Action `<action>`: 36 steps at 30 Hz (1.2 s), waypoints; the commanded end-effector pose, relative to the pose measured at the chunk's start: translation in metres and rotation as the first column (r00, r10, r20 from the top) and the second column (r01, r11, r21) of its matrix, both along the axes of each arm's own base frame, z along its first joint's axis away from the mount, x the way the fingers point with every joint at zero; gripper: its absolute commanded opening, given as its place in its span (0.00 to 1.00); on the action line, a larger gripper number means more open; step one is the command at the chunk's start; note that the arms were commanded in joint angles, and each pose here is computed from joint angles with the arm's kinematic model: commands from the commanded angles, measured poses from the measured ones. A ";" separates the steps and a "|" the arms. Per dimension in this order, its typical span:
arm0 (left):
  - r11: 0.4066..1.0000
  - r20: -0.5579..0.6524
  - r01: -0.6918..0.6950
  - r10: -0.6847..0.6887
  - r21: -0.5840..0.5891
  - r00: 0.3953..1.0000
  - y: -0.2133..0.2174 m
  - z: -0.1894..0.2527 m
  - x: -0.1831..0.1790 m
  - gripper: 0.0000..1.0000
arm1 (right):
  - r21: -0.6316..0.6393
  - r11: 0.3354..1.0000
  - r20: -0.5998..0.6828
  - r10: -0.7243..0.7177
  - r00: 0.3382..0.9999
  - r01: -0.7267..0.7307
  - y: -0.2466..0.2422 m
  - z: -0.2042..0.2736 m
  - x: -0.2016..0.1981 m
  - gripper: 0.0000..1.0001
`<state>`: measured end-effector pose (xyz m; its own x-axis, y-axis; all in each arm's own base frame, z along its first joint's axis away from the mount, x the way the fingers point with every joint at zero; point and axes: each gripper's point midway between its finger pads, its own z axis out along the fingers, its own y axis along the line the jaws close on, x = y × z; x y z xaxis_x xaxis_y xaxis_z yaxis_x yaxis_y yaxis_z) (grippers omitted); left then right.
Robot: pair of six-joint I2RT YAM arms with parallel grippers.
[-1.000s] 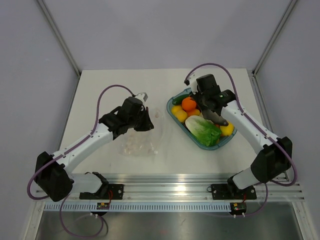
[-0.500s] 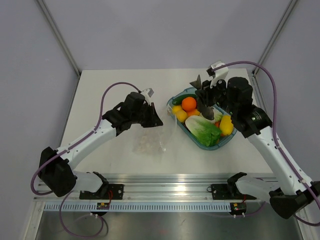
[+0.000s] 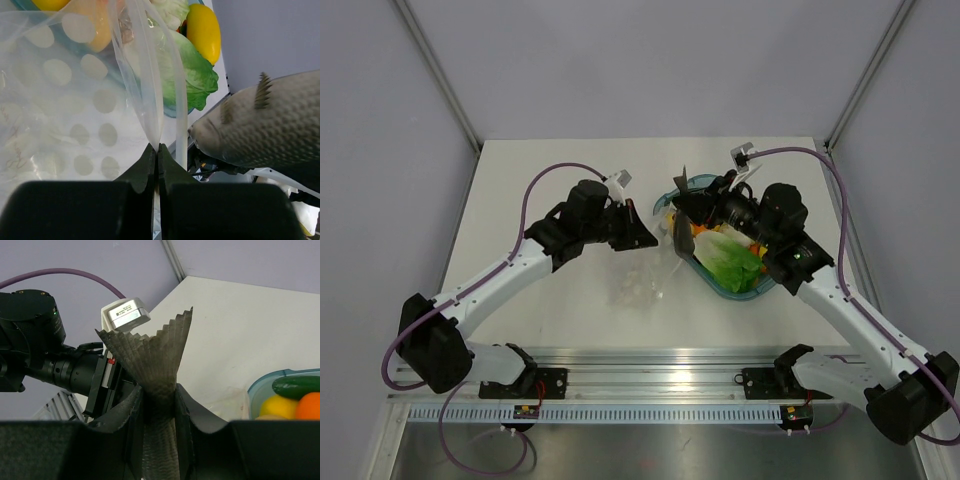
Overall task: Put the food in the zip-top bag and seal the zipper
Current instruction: Pick up the fake fish from the bin, then place the fake fish in the zipper food storage bag.
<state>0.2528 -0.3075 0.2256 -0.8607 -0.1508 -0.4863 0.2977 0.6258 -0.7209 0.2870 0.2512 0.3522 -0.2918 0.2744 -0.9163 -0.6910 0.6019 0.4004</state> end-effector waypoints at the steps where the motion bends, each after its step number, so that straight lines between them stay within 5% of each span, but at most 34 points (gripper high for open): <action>1: 0.996 0.035 0.031 -0.028 -0.086 0.999 -0.012 0.024 0.003 0.00 | 0.167 0.985 0.099 0.029 0.995 -0.046 0.006 0.044 -0.011 0.00; 20: 0.998 0.033 0.029 -0.027 -0.061 0.999 -0.008 0.013 0.001 0.00 | 0.262 0.964 0.104 0.007 0.995 -0.034 0.010 0.067 -0.004 0.00; 36: 0.999 0.055 0.043 -0.041 -0.028 0.998 -0.001 0.021 -0.003 0.00 | 0.165 0.976 0.062 0.132 0.989 -0.140 0.032 -0.017 -0.013 0.00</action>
<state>0.2500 -0.3082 0.2228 -0.8655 -0.1308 -0.4835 0.3081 0.6222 -0.7197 0.2841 0.2744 0.3090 -0.3770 0.3696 -0.8492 -0.6956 0.4924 0.5232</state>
